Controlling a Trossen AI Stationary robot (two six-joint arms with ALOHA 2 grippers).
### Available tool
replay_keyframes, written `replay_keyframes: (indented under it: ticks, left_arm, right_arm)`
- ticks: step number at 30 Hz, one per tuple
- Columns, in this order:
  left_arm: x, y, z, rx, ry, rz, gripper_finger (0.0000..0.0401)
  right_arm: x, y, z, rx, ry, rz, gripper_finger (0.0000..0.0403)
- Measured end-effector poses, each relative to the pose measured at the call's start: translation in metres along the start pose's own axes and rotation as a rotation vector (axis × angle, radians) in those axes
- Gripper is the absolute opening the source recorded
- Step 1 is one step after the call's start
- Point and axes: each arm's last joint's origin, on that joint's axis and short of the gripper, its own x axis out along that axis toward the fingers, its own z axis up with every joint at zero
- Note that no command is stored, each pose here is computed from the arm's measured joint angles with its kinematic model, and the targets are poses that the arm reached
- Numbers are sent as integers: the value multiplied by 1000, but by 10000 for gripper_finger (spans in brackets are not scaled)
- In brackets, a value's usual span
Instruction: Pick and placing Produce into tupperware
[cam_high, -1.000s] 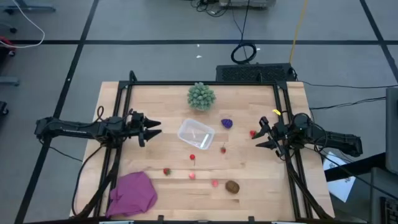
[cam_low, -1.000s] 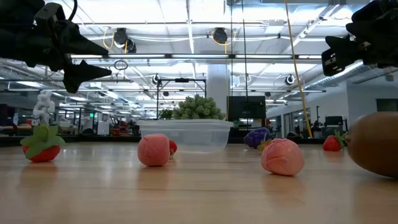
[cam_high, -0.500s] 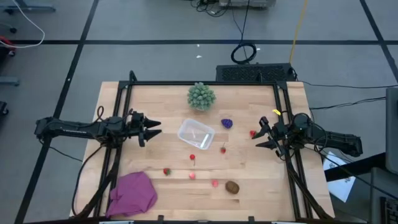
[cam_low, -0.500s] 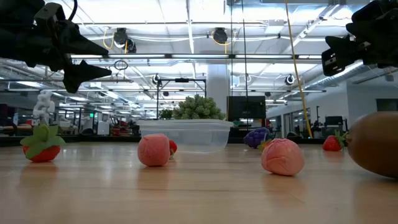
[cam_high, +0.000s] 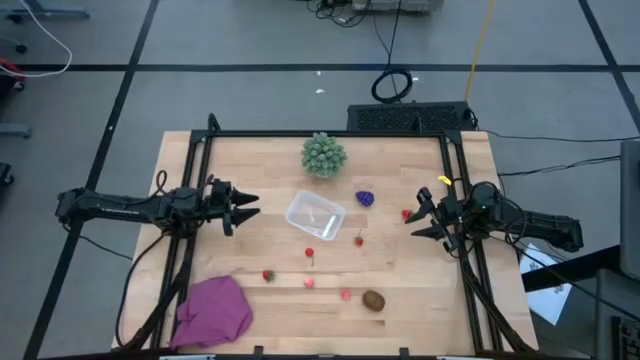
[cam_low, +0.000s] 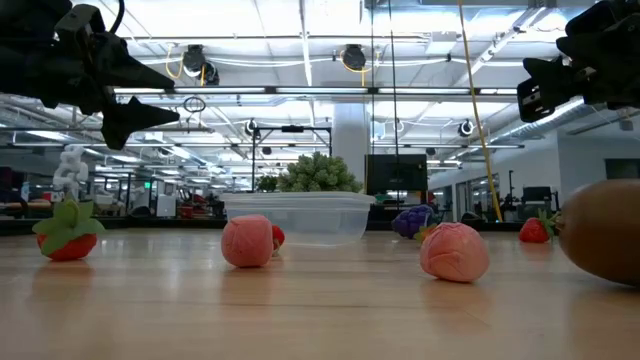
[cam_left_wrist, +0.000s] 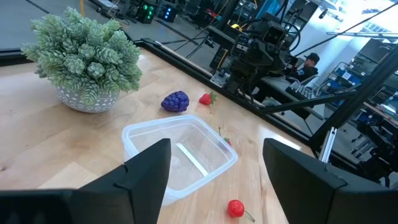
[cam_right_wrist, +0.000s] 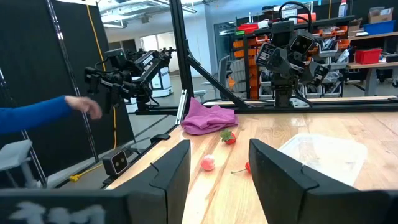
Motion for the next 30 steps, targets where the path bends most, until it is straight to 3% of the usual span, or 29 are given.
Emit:
replay_keyframes:
  ticks: [19, 30]
  left_arm:
    - [0, 0, 0, 0, 0, 0, 257]
    - [0, 1, 1, 55, -19, 36, 257]
  right_arm:
    - [0, 0, 0, 27, -3, -4, 155]
    - [-1, 1, 11, -34, -115, -33, 155]
